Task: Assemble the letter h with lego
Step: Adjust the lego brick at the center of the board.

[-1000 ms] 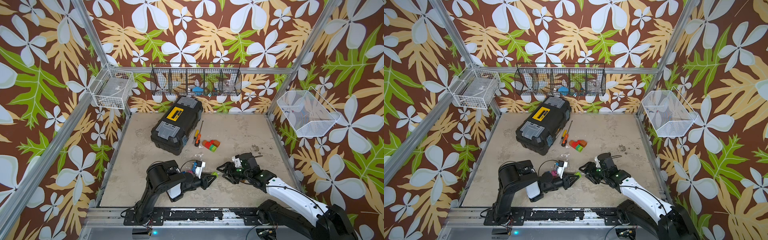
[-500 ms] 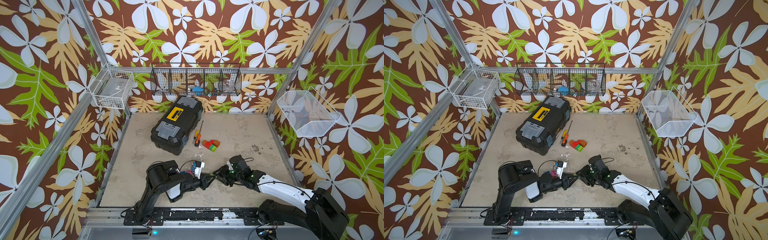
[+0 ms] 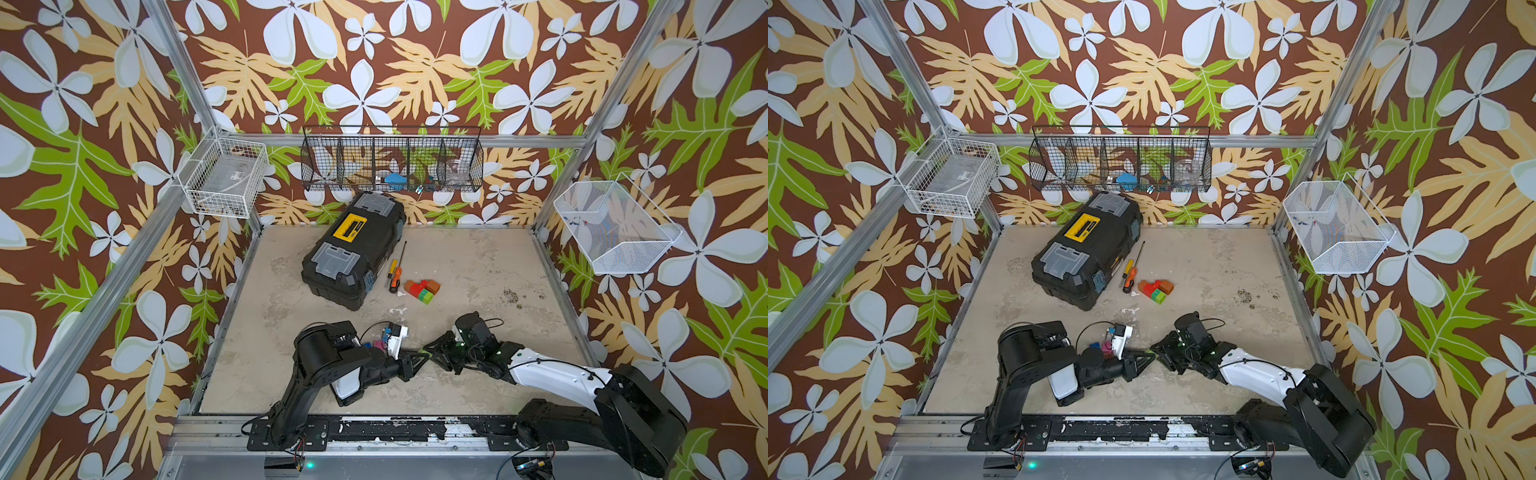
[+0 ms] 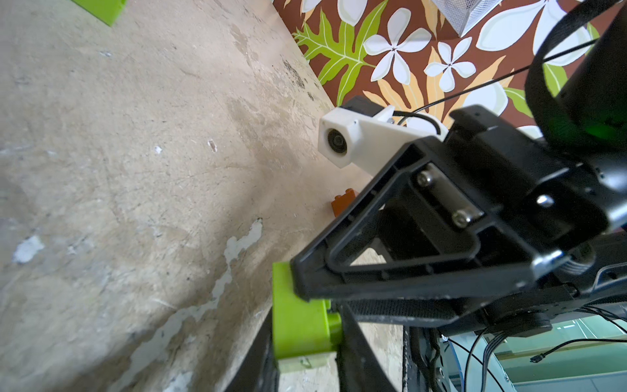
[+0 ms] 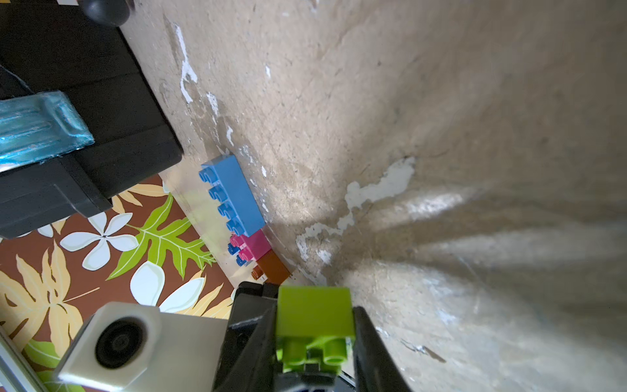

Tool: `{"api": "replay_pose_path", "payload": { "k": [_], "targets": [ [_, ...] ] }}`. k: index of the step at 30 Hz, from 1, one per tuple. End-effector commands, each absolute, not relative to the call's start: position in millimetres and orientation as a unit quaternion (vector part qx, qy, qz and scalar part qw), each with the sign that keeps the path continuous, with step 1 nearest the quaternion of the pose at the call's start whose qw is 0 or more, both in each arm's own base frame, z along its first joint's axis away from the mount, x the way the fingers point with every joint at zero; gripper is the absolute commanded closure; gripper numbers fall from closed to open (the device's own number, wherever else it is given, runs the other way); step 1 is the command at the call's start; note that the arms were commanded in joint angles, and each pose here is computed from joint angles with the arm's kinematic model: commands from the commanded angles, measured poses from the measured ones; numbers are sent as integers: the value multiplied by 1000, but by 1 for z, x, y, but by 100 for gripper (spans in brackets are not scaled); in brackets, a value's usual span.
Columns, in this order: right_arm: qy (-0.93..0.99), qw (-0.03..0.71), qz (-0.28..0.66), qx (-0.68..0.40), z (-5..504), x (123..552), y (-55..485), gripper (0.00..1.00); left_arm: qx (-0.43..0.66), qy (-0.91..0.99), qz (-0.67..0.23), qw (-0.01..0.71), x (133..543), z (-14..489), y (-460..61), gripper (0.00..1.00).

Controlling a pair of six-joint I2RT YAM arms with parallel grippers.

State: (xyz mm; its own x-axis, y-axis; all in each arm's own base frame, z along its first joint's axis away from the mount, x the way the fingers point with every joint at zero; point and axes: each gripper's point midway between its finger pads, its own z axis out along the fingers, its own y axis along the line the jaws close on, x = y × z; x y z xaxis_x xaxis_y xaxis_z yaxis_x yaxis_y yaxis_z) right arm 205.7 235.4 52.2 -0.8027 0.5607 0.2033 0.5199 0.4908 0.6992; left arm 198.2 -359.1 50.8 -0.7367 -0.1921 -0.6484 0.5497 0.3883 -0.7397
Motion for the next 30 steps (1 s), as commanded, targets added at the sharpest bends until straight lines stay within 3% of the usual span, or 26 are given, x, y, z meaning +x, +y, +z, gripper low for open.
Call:
{"api": "replay_pose_path", "payload": {
  "k": [1, 3, 7, 10, 11, 21, 30],
  "targets": [
    [857, 19, 408, 313, 55, 206, 241, 68, 116, 694, -594, 390, 202, 97, -364, 71],
    [858, 17, 407, 312, 53, 205, 241, 69, 125, 691, -598, 387, 200, 98, -366, 66],
    [879, 30, 368, 302, 41, 201, 226, 70, 128, 690, -586, 405, 200, 103, -358, 45],
    [904, 50, 315, 285, 32, 205, 202, 70, 123, 687, -575, 428, 201, 112, -348, 17],
    [911, 60, 297, 279, 32, 208, 192, 70, 123, 685, -570, 437, 202, 115, -344, 2],
    [973, 158, 96, 137, 40, 251, 131, 67, 109, 696, -500, 503, 215, 123, -315, 0],
    [980, 161, 82, 82, 33, 281, 147, 60, 154, 698, -491, 499, 209, 121, -325, 0]
  ]
}}
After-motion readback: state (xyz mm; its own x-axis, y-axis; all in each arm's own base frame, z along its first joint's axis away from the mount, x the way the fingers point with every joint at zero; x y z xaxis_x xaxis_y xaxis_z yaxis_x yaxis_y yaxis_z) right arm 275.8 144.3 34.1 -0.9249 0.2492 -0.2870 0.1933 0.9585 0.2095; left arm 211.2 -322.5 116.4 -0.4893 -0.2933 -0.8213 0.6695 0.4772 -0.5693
